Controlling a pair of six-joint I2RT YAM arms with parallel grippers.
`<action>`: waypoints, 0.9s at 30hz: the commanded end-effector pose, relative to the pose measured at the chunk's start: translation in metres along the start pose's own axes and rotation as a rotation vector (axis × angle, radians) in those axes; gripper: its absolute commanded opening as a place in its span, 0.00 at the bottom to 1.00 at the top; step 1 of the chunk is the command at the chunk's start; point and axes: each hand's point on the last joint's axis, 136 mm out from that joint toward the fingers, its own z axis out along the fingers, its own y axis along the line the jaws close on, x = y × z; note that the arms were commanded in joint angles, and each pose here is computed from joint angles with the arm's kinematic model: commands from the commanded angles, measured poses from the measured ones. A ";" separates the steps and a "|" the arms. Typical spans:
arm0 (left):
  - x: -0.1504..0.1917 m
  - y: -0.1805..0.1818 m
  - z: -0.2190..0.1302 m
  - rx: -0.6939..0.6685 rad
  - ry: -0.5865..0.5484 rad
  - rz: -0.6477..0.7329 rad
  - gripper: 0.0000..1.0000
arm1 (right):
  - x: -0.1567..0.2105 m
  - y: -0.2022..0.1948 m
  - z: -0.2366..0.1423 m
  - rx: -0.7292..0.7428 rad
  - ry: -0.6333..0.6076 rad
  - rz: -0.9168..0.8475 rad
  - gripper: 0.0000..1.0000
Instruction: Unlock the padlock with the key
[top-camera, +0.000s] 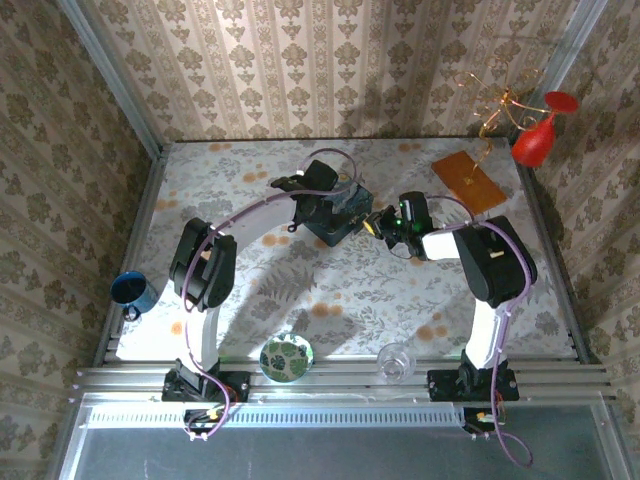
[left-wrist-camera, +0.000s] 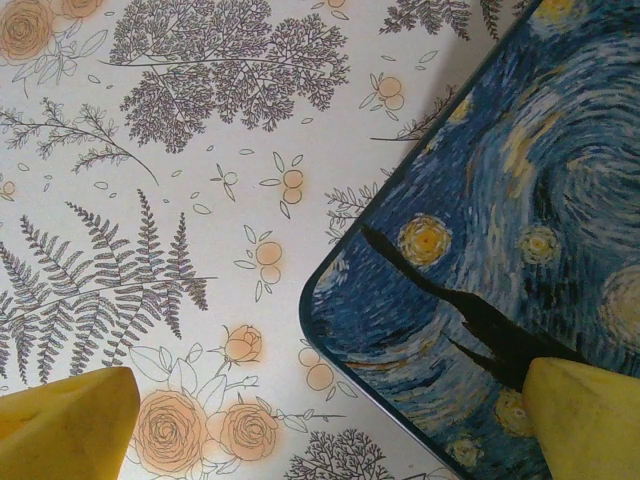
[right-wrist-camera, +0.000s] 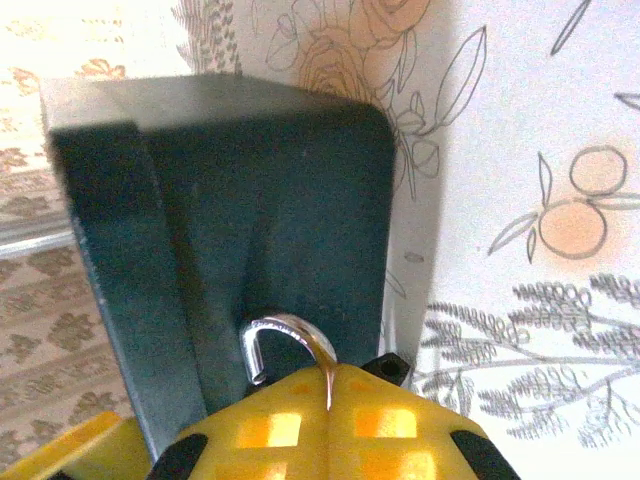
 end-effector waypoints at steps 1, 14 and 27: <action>0.056 0.024 0.021 -0.097 0.198 0.081 1.00 | -0.003 0.010 0.006 -0.075 -0.024 0.050 0.00; 0.055 0.030 0.023 -0.091 0.203 0.068 1.00 | 0.006 -0.001 -0.020 0.006 -0.018 -0.043 0.00; 0.058 0.067 0.028 -0.135 0.219 0.025 1.00 | 0.039 -0.018 -0.075 0.082 0.140 -0.206 0.00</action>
